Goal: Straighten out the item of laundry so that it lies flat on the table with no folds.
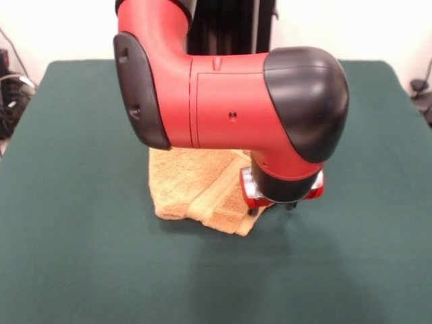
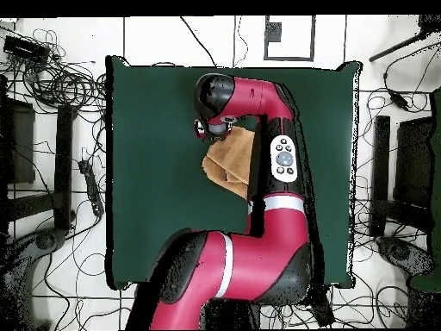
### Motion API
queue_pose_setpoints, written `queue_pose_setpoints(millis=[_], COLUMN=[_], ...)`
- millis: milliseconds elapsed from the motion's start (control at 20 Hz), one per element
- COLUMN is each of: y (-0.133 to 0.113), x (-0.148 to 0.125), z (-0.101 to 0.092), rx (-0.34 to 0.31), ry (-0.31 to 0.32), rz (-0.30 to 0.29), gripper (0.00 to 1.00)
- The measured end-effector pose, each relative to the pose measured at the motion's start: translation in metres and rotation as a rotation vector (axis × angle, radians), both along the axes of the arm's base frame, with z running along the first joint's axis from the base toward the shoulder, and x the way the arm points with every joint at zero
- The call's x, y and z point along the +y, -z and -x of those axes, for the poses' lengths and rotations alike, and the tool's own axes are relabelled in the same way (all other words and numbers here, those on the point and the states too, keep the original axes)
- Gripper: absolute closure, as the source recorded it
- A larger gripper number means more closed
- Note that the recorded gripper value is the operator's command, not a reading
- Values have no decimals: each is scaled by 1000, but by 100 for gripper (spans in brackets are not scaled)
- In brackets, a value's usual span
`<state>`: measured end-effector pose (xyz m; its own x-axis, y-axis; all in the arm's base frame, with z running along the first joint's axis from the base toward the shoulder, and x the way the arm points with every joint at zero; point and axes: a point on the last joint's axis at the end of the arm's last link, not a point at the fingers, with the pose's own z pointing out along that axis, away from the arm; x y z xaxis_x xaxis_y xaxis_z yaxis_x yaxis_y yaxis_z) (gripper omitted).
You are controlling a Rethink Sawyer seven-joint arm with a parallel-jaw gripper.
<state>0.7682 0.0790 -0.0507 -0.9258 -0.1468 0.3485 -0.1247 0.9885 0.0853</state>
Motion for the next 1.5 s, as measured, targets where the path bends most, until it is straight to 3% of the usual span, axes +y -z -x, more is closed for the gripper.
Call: queue_pose_setpoints(millis=[400, 1000, 1050, 1500], y=[1, 2, 1, 1], x=[-19, -31, -35, -48], z=[1, -1, -2, -6], rx=[-7, -38, -50, -78], ry=[-22, -14, -12, 3], rz=[57, 62, 64, 67], gripper=[0, 0, 100, 100])
